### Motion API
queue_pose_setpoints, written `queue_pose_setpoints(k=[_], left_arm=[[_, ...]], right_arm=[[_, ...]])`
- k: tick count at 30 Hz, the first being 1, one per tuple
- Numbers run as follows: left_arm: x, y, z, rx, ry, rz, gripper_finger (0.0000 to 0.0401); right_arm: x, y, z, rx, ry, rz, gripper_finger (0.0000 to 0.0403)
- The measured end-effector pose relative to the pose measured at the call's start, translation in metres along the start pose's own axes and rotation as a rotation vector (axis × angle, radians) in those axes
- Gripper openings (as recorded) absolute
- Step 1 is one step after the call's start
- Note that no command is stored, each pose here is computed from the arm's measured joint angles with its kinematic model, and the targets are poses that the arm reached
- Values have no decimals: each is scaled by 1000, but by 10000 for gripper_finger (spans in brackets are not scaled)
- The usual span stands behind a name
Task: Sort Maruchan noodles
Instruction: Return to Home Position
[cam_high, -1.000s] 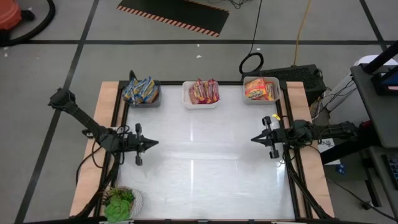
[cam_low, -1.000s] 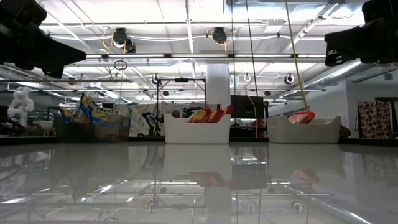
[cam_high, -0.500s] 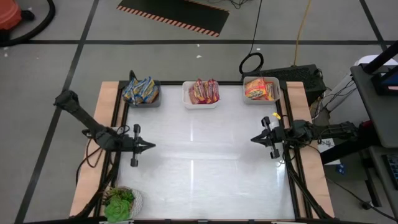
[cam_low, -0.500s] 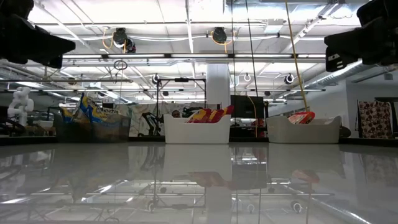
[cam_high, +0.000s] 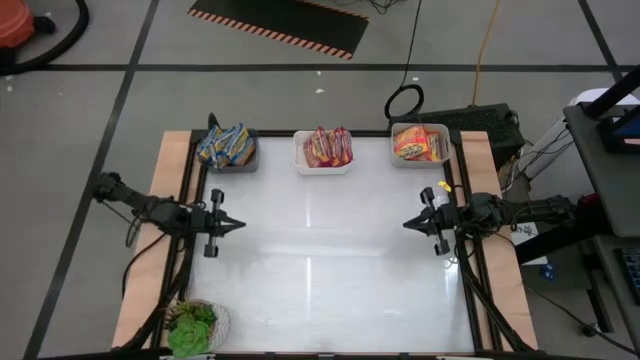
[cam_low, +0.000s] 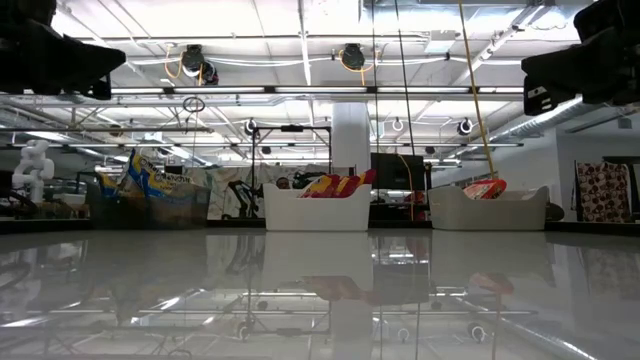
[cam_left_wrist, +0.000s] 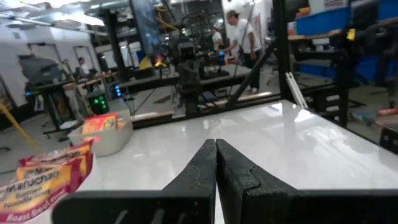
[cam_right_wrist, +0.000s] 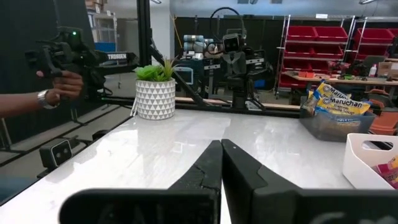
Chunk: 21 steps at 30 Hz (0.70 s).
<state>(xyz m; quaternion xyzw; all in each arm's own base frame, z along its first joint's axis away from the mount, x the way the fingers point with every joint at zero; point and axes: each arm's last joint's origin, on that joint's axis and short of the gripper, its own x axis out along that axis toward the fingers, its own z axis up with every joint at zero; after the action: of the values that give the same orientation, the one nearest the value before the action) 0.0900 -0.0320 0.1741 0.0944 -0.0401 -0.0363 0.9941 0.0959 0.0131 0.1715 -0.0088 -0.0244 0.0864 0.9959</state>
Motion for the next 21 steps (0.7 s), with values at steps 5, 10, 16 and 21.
queue_pose_setpoints(k=[5, 10, 16, 21], left_arm=[[2, 7, -4, 1, 16, -4, 3], [4, 17, -7, -29, 32, 22, 3], [4, 28, -11, -62, 62, 57, 3], [4, 34, -13, -58, 72, 84, 3]], right_arm=[[0, 0, 0, 0, 2, 0, 0], [0, 0, 0, 0, 2, 0, 0], [0, 0, 0, 0, 2, 0, 0], [0, 0, 0, 0, 2, 0, 0]])
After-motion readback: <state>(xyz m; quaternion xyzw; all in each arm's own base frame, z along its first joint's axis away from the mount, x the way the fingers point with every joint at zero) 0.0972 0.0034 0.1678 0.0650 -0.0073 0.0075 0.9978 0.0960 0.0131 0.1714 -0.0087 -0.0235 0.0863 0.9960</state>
